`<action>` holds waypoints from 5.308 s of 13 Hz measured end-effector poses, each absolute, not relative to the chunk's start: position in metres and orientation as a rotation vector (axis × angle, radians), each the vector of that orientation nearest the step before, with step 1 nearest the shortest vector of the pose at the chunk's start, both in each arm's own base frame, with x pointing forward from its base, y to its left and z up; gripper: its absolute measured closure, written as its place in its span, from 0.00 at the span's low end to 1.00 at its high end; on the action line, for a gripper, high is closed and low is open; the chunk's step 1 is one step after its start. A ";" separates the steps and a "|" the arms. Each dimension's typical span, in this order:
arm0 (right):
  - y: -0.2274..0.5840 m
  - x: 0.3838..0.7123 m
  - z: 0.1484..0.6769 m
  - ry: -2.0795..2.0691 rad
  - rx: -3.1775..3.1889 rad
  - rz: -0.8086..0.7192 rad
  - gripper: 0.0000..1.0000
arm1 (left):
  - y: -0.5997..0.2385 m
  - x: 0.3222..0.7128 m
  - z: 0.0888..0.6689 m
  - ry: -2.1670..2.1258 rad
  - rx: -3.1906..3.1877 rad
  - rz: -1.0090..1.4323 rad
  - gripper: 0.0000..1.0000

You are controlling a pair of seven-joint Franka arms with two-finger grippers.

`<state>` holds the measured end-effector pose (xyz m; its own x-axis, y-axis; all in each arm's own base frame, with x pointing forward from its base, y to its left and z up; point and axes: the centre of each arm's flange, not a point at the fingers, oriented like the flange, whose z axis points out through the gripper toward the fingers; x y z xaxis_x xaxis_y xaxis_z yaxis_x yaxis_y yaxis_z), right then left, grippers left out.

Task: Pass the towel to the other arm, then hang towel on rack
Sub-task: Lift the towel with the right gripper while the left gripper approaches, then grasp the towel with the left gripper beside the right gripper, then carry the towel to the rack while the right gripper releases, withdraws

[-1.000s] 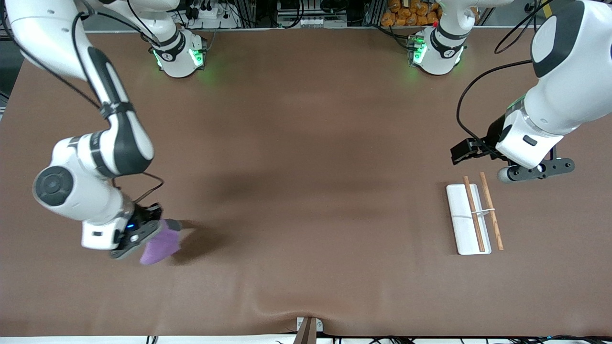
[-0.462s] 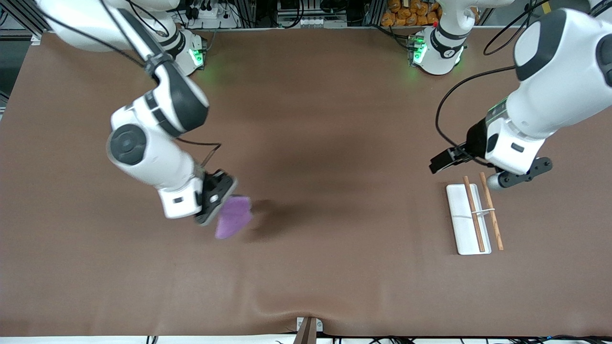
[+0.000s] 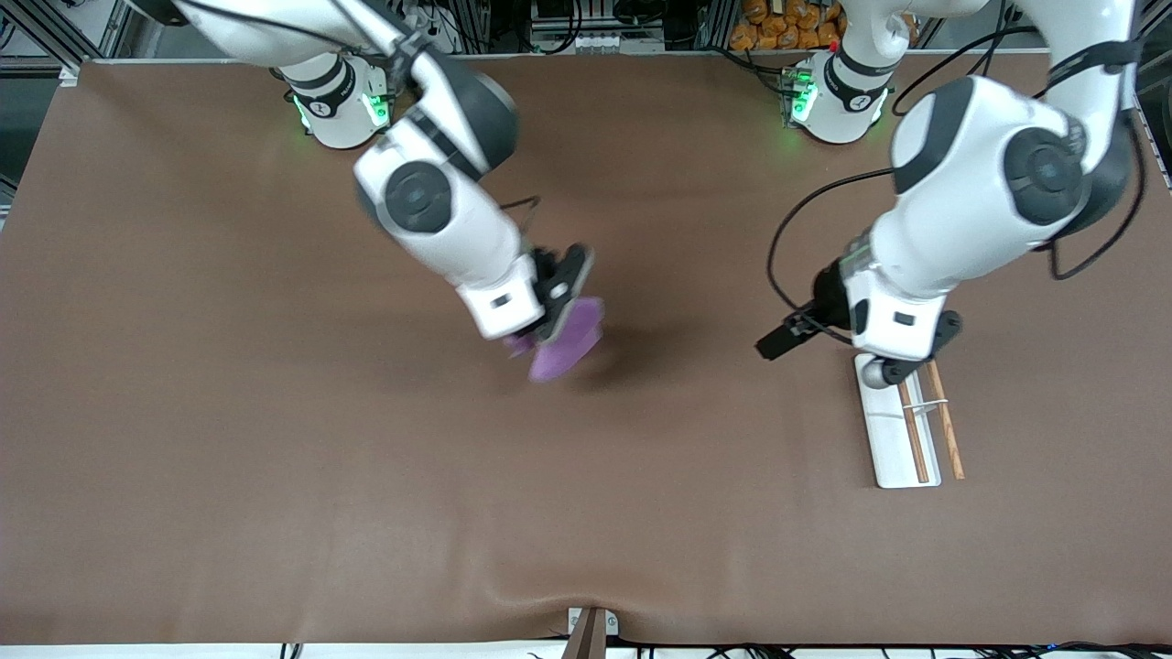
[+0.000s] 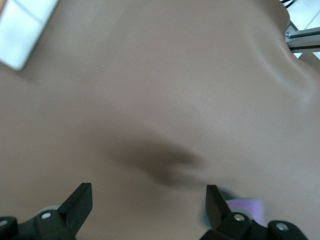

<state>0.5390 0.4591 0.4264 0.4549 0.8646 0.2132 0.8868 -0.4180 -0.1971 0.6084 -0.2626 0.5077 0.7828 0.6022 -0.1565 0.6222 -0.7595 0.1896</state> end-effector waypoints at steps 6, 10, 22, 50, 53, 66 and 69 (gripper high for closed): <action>0.538 0.478 0.424 -1.452 -2.392 -0.121 0.96 | -0.286 0.603 0.484 1.237 2.596 -0.291 0.00; 0.545 0.471 0.425 -1.446 -2.391 -0.119 0.96 | -0.283 0.594 0.444 1.337 2.560 -0.440 0.00; 0.505 0.517 0.429 -1.333 -2.454 -0.161 0.96 | -0.307 0.555 0.368 1.437 2.360 -0.612 0.00; 0.502 0.519 0.425 -1.329 -2.459 -0.137 0.96 | -0.342 0.566 0.346 1.541 2.016 -0.557 0.98; 0.502 0.519 0.425 -1.329 -2.459 -0.136 0.96 | -0.336 0.580 0.370 1.497 2.030 -0.482 0.98; 0.501 0.519 0.424 -1.331 -2.461 -0.125 0.00 | -0.175 0.632 0.475 1.052 2.525 -0.218 0.98; 0.495 0.520 0.421 -1.334 -2.475 -0.077 0.00 | -0.162 0.635 0.470 0.918 2.677 -0.133 0.98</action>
<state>0.5202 0.4947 0.4207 0.5607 0.8035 0.2000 0.8211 -0.5084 -0.2595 0.6346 -0.1618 0.4700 0.7907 0.5836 -0.1849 0.6120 -0.7478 0.2573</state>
